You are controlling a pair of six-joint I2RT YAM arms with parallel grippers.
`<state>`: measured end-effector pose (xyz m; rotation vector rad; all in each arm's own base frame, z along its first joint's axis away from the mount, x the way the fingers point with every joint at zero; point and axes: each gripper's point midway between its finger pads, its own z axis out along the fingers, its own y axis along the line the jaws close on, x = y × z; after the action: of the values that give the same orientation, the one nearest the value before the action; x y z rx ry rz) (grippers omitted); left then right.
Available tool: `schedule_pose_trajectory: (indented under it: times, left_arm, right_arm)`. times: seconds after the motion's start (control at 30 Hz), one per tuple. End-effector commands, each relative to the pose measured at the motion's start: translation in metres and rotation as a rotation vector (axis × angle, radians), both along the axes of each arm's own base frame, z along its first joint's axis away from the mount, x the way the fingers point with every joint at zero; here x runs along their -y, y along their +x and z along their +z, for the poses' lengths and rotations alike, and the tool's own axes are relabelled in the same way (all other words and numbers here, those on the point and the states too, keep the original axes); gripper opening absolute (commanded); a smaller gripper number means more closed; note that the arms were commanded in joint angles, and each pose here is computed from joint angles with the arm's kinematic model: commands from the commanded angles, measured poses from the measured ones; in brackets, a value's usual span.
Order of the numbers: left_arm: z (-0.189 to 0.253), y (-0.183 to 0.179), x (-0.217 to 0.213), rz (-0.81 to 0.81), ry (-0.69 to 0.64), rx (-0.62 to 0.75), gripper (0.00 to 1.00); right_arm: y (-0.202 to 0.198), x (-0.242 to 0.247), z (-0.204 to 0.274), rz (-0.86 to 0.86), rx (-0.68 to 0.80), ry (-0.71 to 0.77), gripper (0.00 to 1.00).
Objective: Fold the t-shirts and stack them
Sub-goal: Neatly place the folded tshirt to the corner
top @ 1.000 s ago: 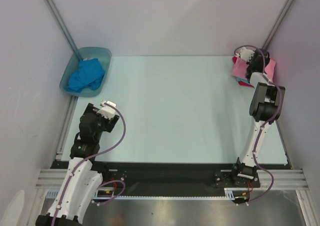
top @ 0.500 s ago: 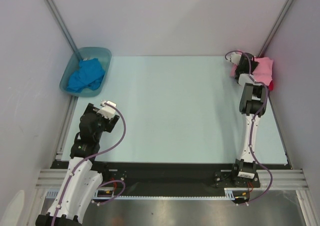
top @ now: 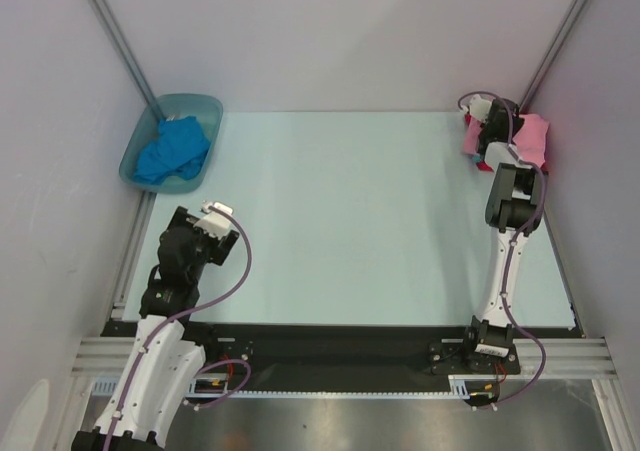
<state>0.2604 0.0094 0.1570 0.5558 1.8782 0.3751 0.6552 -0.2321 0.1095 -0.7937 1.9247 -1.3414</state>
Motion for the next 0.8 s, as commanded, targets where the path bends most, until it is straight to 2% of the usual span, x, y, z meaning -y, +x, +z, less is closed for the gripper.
schedule_pose_trajectory:
  times: [0.0,0.27,0.6,0.7,0.77]
  left_arm:
    - [0.008,0.001,0.004,-0.020,-0.012,0.028,1.00]
    - [0.008,0.001,0.004,-0.023,-0.008,0.031,1.00]
    - [0.008,0.001,0.004,-0.023,-0.008,0.031,1.00]
    - [0.008,0.001,0.004,-0.023,-0.010,0.031,1.00]
    - [0.010,0.001,0.004,-0.020,-0.007,0.034,1.00]
  right_arm:
    - [-0.008,0.016,0.072,-0.010,0.131,0.007,0.00]
    - [-0.026,0.050,0.024,-0.070,0.045,0.021,0.00]
    - [-0.051,0.046,-0.033,-0.068,-0.052,0.021,0.00]
    - [-0.048,0.048,-0.020,-0.082,0.001,0.012,0.00]
    - [-0.044,0.050,0.009,-0.092,0.076,0.012,0.00]
